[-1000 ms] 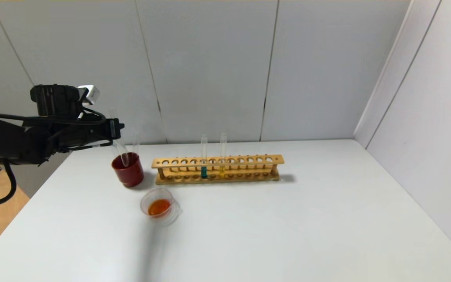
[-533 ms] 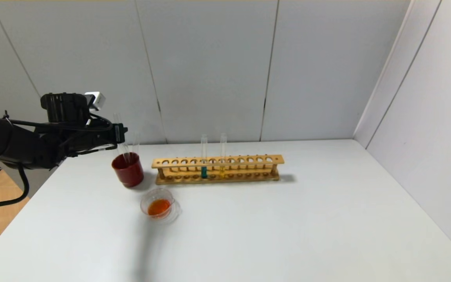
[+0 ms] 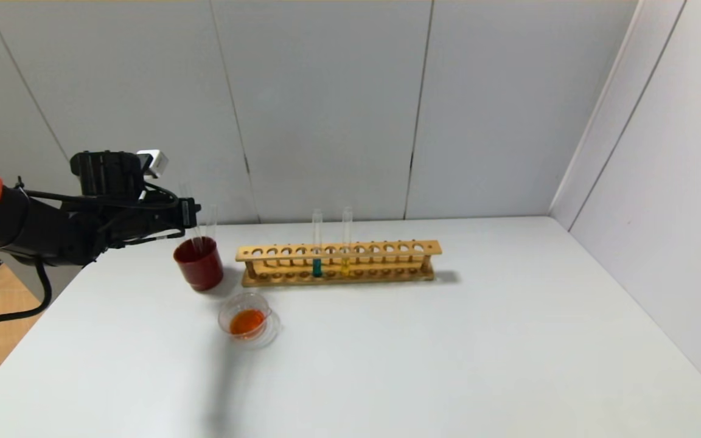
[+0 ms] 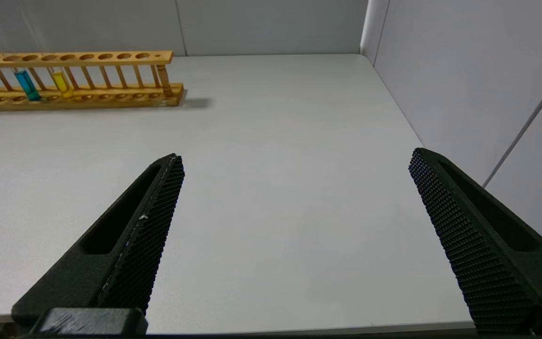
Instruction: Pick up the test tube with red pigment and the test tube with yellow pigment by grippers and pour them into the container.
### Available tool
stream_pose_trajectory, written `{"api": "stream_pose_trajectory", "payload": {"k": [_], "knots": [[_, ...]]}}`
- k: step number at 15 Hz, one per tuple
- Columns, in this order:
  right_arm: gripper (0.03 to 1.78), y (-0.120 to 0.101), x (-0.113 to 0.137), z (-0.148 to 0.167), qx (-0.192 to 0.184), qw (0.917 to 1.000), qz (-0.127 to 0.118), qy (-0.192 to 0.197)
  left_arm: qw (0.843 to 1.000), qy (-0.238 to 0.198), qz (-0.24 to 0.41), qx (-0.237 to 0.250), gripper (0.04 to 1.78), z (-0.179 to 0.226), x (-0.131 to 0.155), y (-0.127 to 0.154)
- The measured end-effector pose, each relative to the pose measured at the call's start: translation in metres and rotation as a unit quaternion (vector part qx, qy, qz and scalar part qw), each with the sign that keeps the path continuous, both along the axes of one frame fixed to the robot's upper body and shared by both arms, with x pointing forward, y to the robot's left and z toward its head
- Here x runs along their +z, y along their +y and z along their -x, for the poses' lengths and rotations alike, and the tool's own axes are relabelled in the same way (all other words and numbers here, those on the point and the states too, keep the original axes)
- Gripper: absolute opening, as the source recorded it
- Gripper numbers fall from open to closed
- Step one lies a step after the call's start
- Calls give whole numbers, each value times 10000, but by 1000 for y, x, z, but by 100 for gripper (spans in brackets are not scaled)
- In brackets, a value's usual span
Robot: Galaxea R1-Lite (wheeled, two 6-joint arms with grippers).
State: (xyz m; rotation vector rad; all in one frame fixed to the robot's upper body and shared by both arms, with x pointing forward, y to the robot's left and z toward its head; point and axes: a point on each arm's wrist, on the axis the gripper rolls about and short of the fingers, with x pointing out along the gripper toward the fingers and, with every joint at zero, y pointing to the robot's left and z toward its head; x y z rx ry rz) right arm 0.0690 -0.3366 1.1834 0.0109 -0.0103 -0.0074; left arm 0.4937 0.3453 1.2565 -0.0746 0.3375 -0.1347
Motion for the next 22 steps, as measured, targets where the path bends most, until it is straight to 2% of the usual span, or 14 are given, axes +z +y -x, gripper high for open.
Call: {"api": "stream_pose_trajectory", "payload": {"k": [4,7,10,13,16,18,22], "knots": [[175,0,0,0,2,10000,0,0,10000,49,-67,-25,32,1,-4,0],[175,0,0,0,-2,10000,0,0,9999,85,-94,-45,46,3,-5,-1],[175,0,0,0,2,10000,0,0,9999,67,-98,-53,84,7,-5,-2],[175,0,0,0,0,10000,2,0,9999,-59,-110,-86,135,10,-3,-4],[175,0,0,0,2,10000,2,0,9998,-161,-106,-93,166,15,3,-5],[175,0,0,0,0,10000,0,2,9993,-363,-94,-92,174,23,19,-6],[175,0,0,0,0,10000,2,0,9945,-1034,-119,-77,174,66,82,-6]]}}
